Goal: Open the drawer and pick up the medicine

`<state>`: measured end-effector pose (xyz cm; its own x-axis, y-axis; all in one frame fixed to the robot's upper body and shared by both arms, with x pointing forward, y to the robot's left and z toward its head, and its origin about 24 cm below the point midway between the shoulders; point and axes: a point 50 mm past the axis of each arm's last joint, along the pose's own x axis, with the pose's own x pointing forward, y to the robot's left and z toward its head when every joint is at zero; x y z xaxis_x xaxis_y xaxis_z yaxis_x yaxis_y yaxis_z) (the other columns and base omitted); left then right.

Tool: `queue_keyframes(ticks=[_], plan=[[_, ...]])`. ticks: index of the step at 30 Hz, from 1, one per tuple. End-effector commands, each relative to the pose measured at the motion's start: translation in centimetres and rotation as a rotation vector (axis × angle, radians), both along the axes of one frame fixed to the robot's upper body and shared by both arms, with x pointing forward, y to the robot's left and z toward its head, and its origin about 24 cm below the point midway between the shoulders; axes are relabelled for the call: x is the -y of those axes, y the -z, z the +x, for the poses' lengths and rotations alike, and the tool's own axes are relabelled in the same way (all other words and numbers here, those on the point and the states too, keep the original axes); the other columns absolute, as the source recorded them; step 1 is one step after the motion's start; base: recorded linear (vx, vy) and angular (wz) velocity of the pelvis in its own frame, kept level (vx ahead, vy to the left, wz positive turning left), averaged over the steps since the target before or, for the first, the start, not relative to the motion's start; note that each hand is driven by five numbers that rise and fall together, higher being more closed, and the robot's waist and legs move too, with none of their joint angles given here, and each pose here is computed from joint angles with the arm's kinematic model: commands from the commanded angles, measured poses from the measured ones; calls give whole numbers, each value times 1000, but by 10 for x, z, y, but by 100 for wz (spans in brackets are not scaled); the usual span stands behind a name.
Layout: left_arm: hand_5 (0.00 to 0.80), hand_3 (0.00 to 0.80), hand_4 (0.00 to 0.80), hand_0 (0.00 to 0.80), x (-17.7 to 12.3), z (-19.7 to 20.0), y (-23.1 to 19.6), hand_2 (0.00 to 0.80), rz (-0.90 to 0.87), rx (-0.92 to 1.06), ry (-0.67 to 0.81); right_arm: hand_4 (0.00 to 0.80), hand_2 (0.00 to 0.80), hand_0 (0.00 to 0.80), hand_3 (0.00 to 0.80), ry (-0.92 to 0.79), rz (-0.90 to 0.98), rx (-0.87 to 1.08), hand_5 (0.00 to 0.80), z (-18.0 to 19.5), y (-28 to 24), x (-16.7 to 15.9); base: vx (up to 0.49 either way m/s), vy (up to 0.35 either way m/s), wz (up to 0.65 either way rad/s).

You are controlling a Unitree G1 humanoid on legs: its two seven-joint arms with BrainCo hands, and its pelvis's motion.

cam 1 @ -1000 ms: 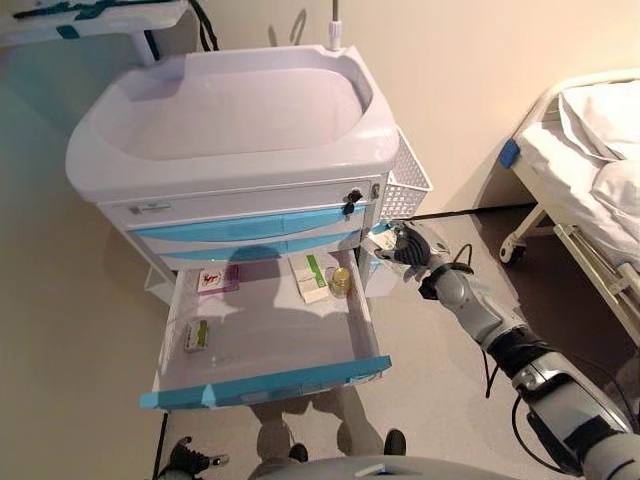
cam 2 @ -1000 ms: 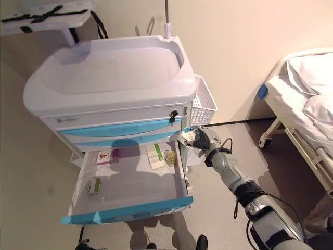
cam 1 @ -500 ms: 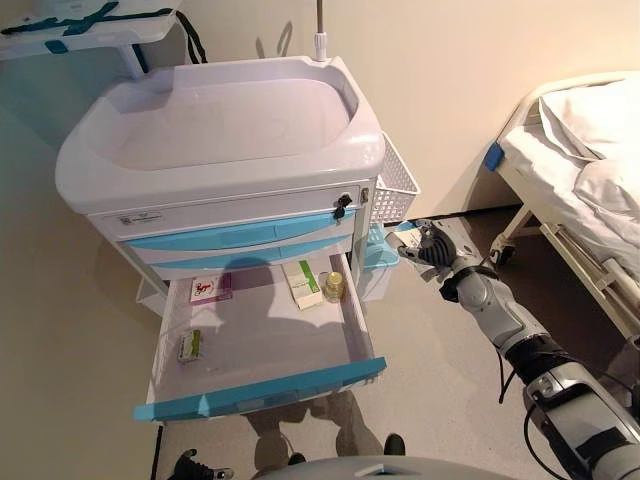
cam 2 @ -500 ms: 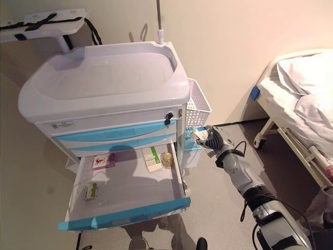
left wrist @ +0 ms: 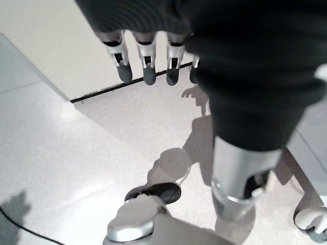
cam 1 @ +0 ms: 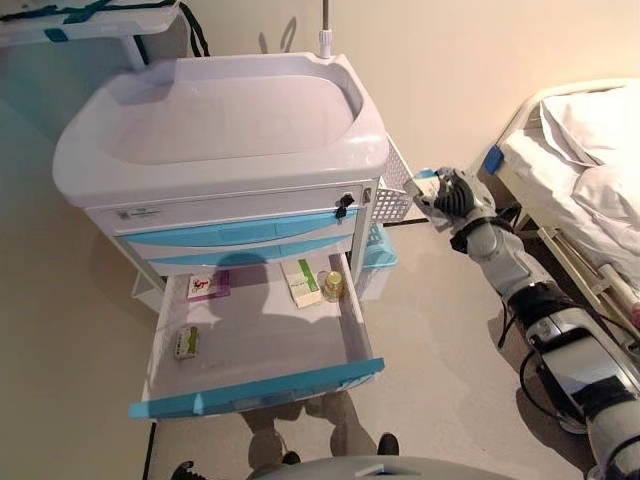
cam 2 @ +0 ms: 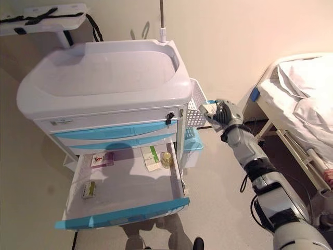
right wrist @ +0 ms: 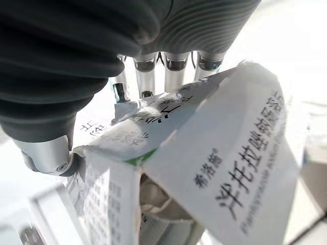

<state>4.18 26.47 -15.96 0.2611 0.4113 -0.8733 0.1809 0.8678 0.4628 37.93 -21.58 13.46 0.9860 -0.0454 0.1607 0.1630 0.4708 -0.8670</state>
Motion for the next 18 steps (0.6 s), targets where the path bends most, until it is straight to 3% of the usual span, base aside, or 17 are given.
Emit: queue_keyframes(ticks=[1, 18], plan=[[0, 0, 0, 0, -23, 9, -8, 0, 77, -14, 27, 800, 800, 800, 800, 25, -9, 156, 800, 16, -55, 2, 0, 0, 0], [0, 0, 0, 0, -33, 15, -13, 0, 119, 4, 24, 800, 800, 800, 800, 1, -84, 262, 800, 36, -121, -25, 1, 0, 1]])
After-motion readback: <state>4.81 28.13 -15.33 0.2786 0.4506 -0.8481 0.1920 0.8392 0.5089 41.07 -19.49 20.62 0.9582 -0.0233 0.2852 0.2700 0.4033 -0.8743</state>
